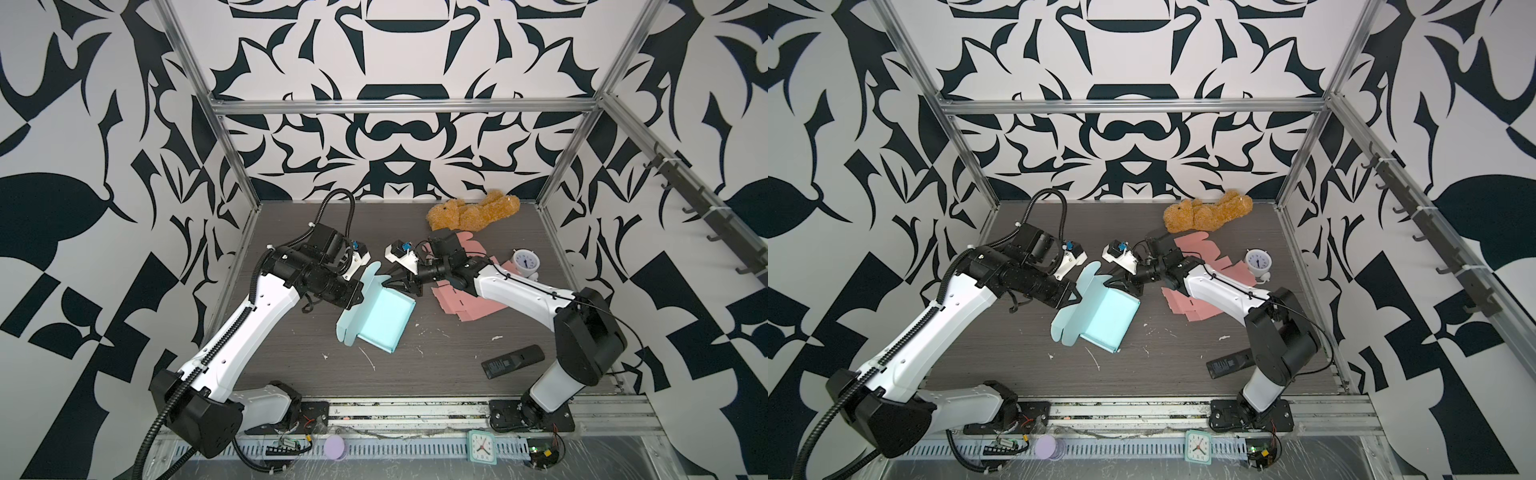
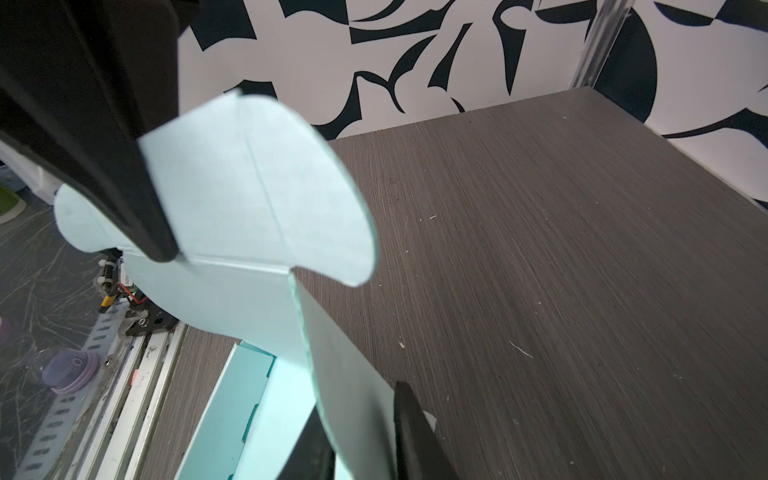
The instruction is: Fold the paper box
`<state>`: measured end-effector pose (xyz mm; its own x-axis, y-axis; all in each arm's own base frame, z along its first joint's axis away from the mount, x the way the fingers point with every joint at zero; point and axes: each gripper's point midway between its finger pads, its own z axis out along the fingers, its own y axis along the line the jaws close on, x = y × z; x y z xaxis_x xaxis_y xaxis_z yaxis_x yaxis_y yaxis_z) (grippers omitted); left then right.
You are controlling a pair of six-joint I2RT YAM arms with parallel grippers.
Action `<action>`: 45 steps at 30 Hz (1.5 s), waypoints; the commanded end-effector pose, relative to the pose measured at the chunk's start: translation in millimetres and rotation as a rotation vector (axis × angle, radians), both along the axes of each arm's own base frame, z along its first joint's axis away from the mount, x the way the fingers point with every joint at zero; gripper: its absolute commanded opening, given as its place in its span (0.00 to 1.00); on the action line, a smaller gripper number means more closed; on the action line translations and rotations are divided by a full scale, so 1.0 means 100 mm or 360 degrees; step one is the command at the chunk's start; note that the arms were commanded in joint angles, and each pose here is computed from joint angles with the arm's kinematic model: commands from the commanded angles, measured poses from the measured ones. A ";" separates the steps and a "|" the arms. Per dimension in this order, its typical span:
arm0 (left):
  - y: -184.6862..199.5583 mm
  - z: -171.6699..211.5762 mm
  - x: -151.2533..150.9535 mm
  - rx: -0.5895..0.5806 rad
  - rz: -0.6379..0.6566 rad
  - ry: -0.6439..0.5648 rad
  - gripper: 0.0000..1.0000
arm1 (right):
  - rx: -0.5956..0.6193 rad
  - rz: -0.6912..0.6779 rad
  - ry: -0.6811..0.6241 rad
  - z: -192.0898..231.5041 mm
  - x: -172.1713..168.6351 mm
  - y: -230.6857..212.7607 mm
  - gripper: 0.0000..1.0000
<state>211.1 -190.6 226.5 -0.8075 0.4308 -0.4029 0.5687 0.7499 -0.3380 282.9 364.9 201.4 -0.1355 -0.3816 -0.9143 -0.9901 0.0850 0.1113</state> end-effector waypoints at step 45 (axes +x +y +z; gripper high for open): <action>0.21 -0.43 0.33 -0.0464 0.0629 -0.0214 0.99 | -0.0058 -0.0625 0.0024 -0.39 -0.02 -0.57 0.04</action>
